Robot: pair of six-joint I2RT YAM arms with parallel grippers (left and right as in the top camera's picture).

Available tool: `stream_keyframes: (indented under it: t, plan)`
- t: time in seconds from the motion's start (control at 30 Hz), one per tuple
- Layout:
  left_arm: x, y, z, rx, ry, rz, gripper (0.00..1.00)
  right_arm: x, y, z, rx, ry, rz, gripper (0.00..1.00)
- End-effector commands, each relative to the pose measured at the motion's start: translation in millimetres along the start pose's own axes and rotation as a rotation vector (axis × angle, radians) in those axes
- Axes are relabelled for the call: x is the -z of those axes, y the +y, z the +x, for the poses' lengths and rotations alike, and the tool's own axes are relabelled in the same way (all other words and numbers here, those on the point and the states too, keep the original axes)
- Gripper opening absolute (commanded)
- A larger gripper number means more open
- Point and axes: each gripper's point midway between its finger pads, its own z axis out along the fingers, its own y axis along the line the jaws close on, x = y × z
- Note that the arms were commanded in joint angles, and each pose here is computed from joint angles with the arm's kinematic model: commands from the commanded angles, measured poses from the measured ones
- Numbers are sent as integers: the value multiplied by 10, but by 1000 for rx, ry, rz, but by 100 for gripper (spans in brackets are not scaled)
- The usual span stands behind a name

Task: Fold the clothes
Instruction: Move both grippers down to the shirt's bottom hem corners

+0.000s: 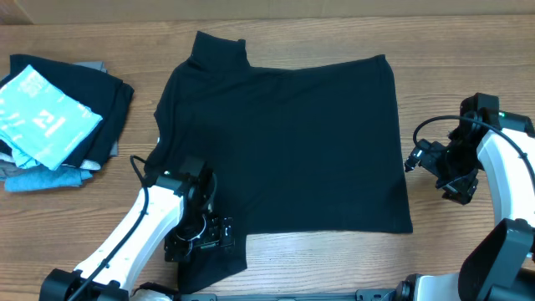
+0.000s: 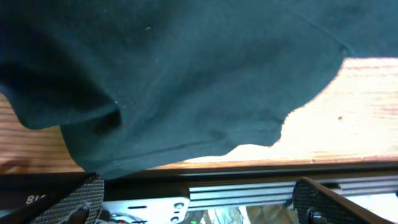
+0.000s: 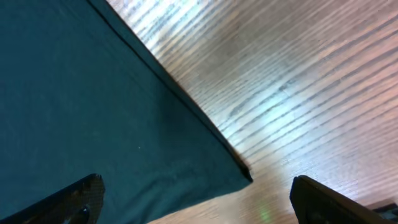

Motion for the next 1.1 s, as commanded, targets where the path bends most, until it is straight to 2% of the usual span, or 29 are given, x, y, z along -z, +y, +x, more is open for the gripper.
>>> stream_keyframes:
  t: [0.0,0.23,0.37,0.73,0.93,1.07]
  plan:
    - [-42,56,-10,58,-19,-12,100,-71,-9,-19,-33,-19,-2,100]
    - [-153,204,-56,151,-54,-72,100,-459,12,5,-63,-32,-47,100]
    - [-218,248,-75,170,-67,-84,98,-487,-6,-37,-62,-55,-38,100]
    - [-454,388,-9,226,-62,-108,99,-484,-37,-92,-57,-81,-18,100]
    - [-459,372,-43,238,-76,-98,82,-493,-53,-86,-54,-80,-10,100]
    - [-476,318,-69,252,-81,-66,85,-509,-69,-45,-57,-63,-4,100]
